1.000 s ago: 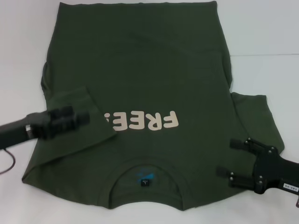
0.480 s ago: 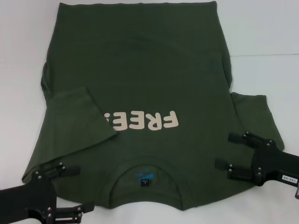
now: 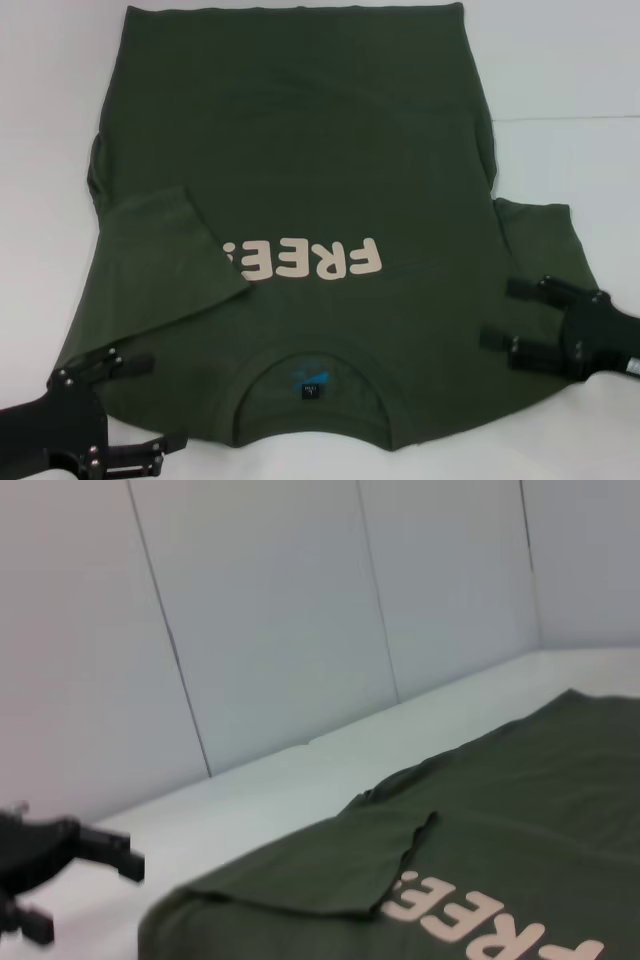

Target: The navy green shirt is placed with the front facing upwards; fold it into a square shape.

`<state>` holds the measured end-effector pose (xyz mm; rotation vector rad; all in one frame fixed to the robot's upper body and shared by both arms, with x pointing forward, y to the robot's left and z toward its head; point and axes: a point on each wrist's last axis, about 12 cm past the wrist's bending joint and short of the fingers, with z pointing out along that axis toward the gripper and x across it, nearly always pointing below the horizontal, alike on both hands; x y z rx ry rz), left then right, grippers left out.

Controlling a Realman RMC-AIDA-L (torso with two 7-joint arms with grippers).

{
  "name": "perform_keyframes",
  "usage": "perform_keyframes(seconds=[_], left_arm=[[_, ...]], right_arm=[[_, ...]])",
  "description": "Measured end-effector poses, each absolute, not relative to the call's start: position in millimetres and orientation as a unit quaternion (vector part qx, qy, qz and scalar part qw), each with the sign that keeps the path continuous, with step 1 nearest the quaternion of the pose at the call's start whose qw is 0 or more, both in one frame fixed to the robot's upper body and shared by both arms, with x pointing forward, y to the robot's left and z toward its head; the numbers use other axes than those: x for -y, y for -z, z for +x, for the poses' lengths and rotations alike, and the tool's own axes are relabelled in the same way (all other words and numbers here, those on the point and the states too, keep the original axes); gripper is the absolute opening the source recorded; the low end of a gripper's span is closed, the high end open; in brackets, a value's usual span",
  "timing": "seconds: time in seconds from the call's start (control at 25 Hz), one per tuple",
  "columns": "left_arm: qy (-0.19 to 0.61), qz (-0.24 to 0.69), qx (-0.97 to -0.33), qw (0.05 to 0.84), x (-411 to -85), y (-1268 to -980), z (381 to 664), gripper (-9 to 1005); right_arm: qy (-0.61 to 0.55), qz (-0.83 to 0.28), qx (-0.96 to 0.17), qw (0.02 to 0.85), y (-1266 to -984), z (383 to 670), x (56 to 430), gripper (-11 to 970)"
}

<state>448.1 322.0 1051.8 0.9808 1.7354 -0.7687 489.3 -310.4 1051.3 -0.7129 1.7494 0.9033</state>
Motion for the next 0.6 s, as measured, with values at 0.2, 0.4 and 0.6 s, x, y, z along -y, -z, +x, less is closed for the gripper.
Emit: perform_keyframes(seconds=[0.2,0.4,0.6], left_arm=[[0.324,0.396,-0.712,0.482,-321,-1054,449,961],[0.333,0.4,-0.705,0.482,-320,-1056,448,960],[0.344,0.407,-0.695,0.482,-319,-1061,448,960]], right_arm=[[-0.42,-0.201,-0.786,0.408,-1092,514,328,921],[-0.413,-0.079,-0.86,0.289,-1125,540,349,917],[-0.392,0.035,-0.903,0.172,-1135,556,355,913]])
